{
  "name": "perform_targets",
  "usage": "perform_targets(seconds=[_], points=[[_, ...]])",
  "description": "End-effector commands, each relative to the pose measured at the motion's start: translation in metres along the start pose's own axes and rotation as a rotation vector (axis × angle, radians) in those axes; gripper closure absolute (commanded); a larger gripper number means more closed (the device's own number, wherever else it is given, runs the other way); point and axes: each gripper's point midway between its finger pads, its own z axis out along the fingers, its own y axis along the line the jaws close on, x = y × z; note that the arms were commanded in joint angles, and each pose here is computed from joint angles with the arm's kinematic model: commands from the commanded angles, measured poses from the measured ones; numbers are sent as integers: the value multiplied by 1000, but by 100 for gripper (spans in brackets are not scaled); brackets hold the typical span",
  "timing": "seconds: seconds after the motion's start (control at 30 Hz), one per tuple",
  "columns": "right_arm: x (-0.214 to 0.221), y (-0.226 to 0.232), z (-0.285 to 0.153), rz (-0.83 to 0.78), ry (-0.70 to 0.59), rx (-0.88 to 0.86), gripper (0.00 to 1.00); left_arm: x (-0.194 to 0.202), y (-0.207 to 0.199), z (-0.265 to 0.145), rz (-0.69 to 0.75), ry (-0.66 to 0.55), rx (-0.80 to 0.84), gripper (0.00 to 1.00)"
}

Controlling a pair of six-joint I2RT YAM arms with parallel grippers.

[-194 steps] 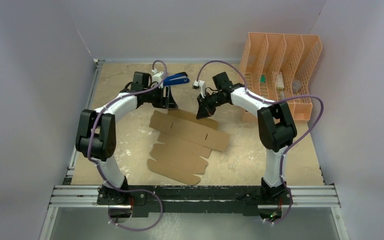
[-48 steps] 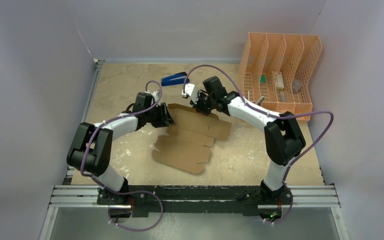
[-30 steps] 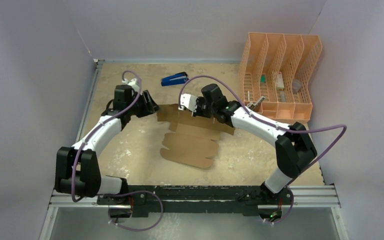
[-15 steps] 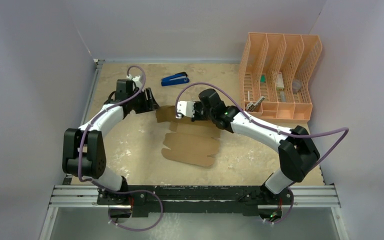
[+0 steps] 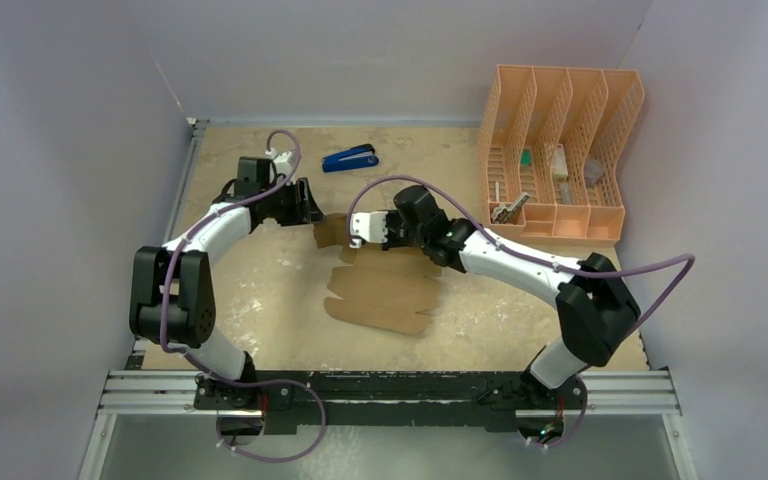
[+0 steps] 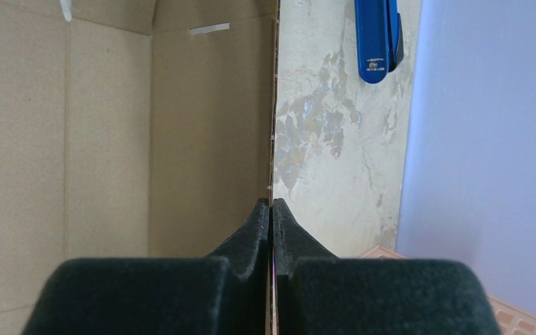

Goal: Fold the paper box

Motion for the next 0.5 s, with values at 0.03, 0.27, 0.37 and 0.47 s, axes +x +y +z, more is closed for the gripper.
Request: perform_targets(seconds=[0.03,0.27,0.37,0.47], points=[[-16,-20,-14,-71,-36,86,100,-5,-5,3,67,6,12,58],[-17,-20,-14,-126,-23,134,100,0,-15,5,86,25,20,63],[-15,-20,-14,-159,-21,177,100,5,-24,3,104,28,26,65],[-12,-20,-14,-203,-19,217,100,8,-25,-4,106,25,16,66]])
